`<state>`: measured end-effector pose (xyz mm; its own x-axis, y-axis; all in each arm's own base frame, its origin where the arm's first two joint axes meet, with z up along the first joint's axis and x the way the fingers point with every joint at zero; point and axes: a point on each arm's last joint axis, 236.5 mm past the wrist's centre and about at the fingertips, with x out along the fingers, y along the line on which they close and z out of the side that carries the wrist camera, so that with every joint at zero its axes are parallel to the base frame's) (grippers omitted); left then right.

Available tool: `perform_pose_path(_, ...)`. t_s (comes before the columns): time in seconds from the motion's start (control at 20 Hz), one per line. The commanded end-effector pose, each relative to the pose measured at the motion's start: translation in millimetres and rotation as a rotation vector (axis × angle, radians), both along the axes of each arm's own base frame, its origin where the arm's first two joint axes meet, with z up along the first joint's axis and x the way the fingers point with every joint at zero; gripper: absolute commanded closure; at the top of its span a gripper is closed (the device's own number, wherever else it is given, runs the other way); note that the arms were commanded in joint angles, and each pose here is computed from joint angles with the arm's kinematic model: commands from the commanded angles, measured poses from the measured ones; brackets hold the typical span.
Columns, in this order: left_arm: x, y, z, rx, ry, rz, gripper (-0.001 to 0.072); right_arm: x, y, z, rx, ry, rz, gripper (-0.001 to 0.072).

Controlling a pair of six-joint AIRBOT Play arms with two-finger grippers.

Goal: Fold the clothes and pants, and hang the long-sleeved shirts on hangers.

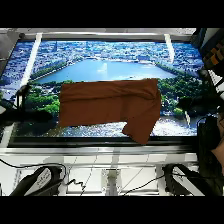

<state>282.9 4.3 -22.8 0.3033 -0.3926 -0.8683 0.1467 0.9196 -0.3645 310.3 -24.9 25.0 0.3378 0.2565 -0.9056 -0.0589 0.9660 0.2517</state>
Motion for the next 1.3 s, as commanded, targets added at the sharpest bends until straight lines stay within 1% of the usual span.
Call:
perform_pose_path(0.0, -32, -5, -38, -0.071, 0.112, 0.043, 0.0242, -27, 8, -43, 0.04, 0.057, -0.034, 0.0695)
perform_pose_path(0.2, -24, 3, -58, -0.073, 0.147, 0.131, 0.0228, -13, -1, -42, 0.009, -0.003, -0.064, 0.0695)
perform_pose_path(0.3, -15, 9, -66, -0.084, 0.159, 0.214, 0.0226, -6, -6, -40, -0.005, -0.033, -0.078, 0.0695)
perform_pose_path(0.4, -6, 5, -71, -0.133, 0.16, 0.253, 0.0159, -4, -7, -40, -0.009, -0.043, -0.082, 0.0695)
perform_pose_path(0.45, -1, 2, -73, -0.16, 0.159, 0.275, 0.0108, -4, -7, -40, -0.009, -0.043, -0.082, 0.0695)
perform_pose_path(0.5, 2, -1, -76, -0.189, 0.166, 0.295, 0.0092, -4, -7, -39, -0.008, -0.042, -0.082, 0.0694)
perform_pose_path(0.8, 0, -13, -98, -0.265, 0.244, 0.312, 0.0093, -5, -6, -40, -0.005, -0.039, -0.084, 0.0695)
perform_pose_path(0.85, 1, -14, -98, -0.267, 0.231, 0.289, 0.0094, -4, -6, -40, -0.004, -0.039, -0.085, 0.0695)
perform_pose_path(0.9, 1, -15, -99, -0.265, 0.221, 0.268, 0.0124, -4, -6, -39, -0.002, -0.039, -0.086, 0.0694)
perform_pose_path(1.0, 2, -14, -100, -0.255, 0.206, 0.25, 0.0297, -5, -5, -40, 0.004, -0.034, -0.095, 0.0695)
perform_pose_path(1.1, 3, -13, -99, -0.244, 0.185, 0.222, 0.0449, -11, -1, -41, 0.021, -0.004, -0.097, 0.0695)
perform_pose_path(1.15, 4, -12, -98, -0.239, 0.178, 0.212, 0.0545, -16, 2, -42, 0.031, 0.018, -0.087, 0.0695)
perform_pose_path(1.2, 6, -11, -98, -0.234, 0.167, 0.199, 0.0692, -22, 5, -44, 0.041, 0.043, -0.075, 0.0696)
perform_pose_path(1.25, 7, -11, -97, -0.231, 0.161, 0.197, 0.069, -29, 7, -45, 0.044, 0.07, -0.058, 0.0696)
